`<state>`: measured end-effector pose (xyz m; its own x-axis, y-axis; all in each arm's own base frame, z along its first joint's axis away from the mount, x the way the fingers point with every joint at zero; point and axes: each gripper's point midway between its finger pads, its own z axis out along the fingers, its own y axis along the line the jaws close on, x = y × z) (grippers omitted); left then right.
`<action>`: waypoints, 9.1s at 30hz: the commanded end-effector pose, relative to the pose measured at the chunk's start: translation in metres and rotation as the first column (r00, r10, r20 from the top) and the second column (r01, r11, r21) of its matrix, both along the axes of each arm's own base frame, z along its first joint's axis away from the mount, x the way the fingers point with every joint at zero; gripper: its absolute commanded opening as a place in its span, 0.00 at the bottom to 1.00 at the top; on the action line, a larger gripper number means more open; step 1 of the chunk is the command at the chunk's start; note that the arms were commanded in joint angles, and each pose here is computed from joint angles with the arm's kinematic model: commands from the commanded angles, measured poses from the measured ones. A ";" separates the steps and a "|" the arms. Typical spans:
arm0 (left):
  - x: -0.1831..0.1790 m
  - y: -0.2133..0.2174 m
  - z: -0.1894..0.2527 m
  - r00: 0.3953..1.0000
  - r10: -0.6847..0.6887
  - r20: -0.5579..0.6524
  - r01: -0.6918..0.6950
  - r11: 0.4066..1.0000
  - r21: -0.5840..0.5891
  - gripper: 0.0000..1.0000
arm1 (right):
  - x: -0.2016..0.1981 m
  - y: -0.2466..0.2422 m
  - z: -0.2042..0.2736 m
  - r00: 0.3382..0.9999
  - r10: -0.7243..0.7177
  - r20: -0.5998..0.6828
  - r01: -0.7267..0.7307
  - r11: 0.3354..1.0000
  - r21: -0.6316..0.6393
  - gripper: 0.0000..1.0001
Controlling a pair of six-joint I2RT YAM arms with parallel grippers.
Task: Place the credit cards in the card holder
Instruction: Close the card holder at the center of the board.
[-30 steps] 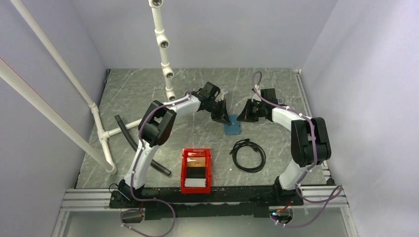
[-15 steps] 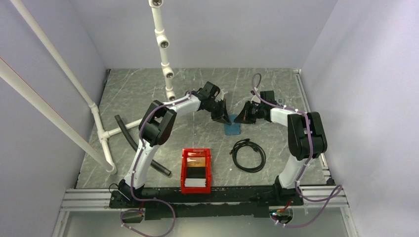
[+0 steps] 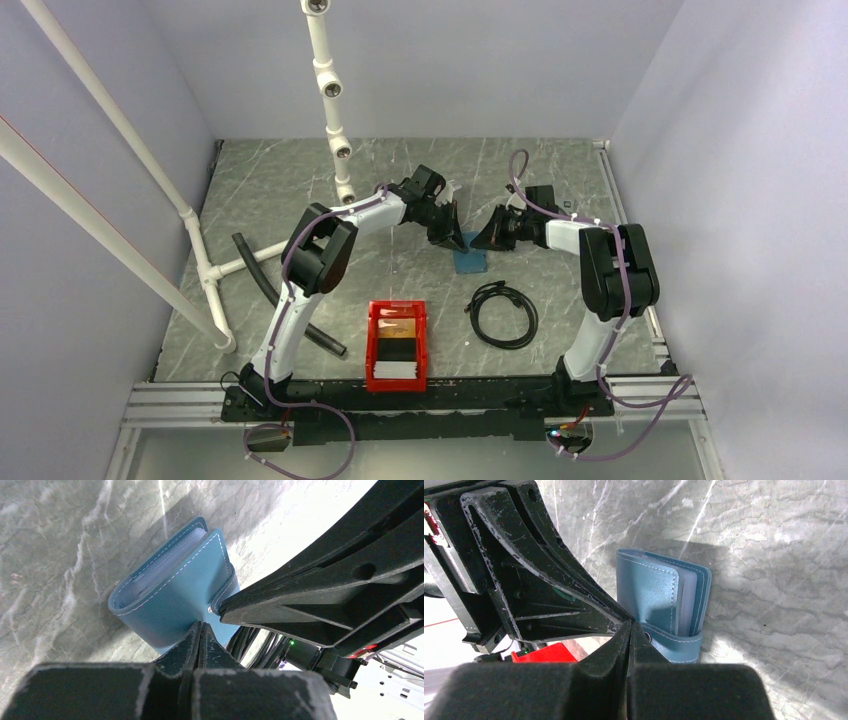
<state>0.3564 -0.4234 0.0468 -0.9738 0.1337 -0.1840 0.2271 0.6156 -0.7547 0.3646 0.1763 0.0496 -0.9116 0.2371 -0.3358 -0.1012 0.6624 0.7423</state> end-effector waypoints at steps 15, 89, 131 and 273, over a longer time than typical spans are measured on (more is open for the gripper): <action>-0.005 0.003 -0.017 1.000 -0.026 0.002 0.026 0.999 0.039 0.00 | 0.001 -0.012 0.028 0.972 0.085 0.218 -0.012 0.948 -0.319 0.37; -0.002 0.000 -0.021 0.999 -0.025 -0.021 0.025 1.000 0.015 0.00 | -0.001 0.005 0.001 0.985 0.118 0.124 -0.086 0.969 -0.233 0.01; -0.002 0.001 -0.023 0.999 -0.025 -0.028 0.025 1.000 0.016 0.00 | -0.009 -0.002 -0.006 0.991 0.108 0.081 -0.089 0.972 -0.216 0.00; -0.042 0.024 -0.039 0.994 -0.055 -0.090 0.059 0.997 0.052 0.00 | -0.022 0.002 -0.043 0.881 -0.460 -0.110 0.473 0.842 0.261 0.00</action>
